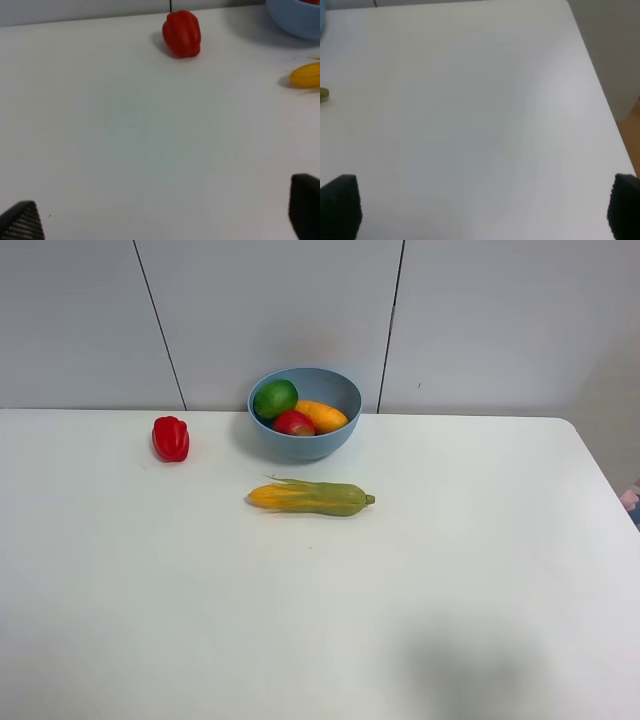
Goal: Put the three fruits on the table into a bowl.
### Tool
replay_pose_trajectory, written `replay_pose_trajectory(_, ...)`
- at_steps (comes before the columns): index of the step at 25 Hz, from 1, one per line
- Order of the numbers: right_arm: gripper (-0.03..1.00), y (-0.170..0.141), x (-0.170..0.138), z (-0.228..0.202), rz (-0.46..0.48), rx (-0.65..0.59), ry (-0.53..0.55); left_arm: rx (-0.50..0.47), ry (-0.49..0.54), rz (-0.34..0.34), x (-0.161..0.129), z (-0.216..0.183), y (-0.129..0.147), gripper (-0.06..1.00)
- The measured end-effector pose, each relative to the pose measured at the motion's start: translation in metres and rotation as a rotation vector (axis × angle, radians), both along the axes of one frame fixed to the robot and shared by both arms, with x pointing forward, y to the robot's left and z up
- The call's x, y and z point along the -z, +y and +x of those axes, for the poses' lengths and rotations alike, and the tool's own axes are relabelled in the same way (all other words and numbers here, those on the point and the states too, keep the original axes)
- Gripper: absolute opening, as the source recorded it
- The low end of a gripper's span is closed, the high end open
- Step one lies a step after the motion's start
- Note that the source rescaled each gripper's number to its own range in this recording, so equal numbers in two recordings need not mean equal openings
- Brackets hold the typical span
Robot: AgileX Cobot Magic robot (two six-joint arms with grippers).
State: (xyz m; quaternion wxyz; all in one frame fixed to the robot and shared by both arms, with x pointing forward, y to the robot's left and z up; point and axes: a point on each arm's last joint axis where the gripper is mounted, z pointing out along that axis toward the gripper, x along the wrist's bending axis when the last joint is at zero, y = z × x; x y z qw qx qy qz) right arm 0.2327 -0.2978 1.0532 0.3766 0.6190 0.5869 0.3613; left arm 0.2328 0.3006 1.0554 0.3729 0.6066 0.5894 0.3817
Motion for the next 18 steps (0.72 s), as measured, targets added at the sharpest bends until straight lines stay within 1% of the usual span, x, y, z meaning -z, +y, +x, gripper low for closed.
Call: replay_pose_trajectory(18,0.99,0.0,0.0,0.0,0.0,0.0,0.0,0.0,0.0,0.0,0.0,0.0,0.0,1.0)
